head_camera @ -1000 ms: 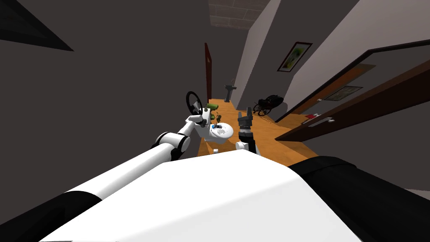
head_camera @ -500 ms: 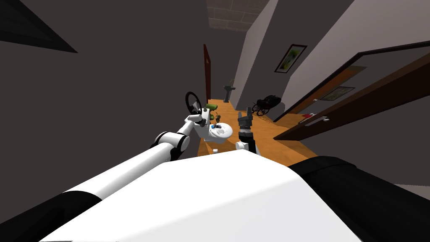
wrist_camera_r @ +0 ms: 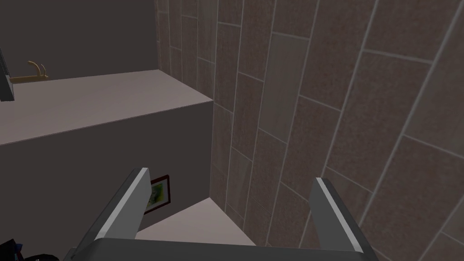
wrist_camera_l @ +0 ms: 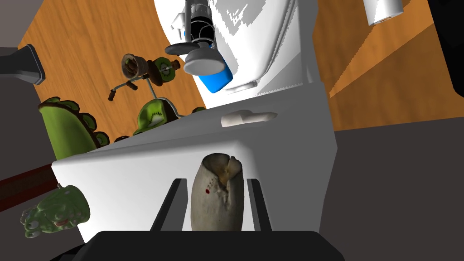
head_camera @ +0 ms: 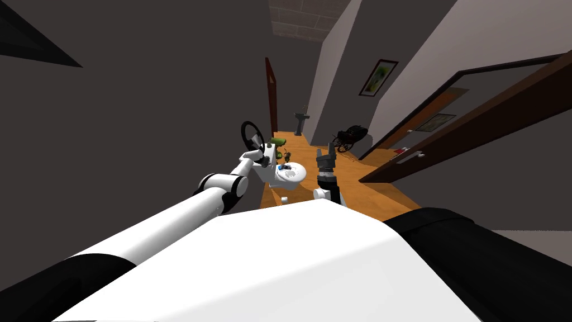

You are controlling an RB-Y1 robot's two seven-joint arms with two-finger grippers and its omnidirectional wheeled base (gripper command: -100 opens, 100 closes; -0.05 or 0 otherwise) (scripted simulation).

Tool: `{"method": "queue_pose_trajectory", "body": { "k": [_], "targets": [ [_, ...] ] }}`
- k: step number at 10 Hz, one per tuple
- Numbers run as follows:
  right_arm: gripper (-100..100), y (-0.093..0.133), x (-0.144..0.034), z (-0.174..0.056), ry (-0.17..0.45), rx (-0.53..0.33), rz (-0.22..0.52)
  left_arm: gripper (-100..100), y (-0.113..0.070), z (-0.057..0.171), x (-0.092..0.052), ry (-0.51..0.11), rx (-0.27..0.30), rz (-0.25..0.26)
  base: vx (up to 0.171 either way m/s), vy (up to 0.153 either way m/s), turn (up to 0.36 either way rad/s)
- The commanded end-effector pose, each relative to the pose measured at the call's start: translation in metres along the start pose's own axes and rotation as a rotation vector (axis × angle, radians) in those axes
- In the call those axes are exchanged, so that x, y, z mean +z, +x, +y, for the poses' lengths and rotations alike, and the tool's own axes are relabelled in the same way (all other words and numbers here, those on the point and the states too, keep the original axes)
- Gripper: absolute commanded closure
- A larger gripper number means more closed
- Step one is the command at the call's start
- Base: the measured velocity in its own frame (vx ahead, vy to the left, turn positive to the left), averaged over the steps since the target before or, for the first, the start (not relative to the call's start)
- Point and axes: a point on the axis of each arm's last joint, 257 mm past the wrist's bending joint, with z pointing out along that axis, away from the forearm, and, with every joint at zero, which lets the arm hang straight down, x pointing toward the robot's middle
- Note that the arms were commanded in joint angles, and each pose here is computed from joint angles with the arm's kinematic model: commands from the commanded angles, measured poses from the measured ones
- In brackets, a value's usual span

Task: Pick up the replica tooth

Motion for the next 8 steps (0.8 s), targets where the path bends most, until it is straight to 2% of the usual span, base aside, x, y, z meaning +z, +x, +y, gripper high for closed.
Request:
{"method": "queue_pose_trajectory", "body": {
  "k": [1,2,3,6,7,8],
  "targets": [
    [0,0.000,0.000,0.000,0.000,0.000,0.000,100,-0.015,0.001,-0.005,-0.001,-0.009,-0.004,-0.038,-0.044,-0.077],
    [0,0.000,0.000,0.000,0.000,0.000,0.000,100,-0.025,0.001,-0.008,0.000,-0.015,-0.006,-0.045,-0.051,-0.072],
    [0,0.000,0.000,0.000,0.000,0.000,0.000,100,-0.025,0.001,-0.008,0.000,-0.015,-0.006,-0.036,-0.034,-0.012],
    [0,0.000,0.000,0.000,0.000,0.000,0.000,100,-0.044,0.002,-0.016,0.004,-0.028,-0.010,-0.027,-0.024,-0.040],
    [0,0.000,0.000,0.000,0.000,0.000,0.000,100,-0.039,0.003,-0.014,0.002,-0.026,-0.009,-0.012,-0.011,-0.006],
    [0,0.000,0.000,0.000,0.000,0.000,0.000,0,-0.040,0.003,-0.014,0.003,-0.026,-0.009,0.000,0.000,0.000]
  ]
}}
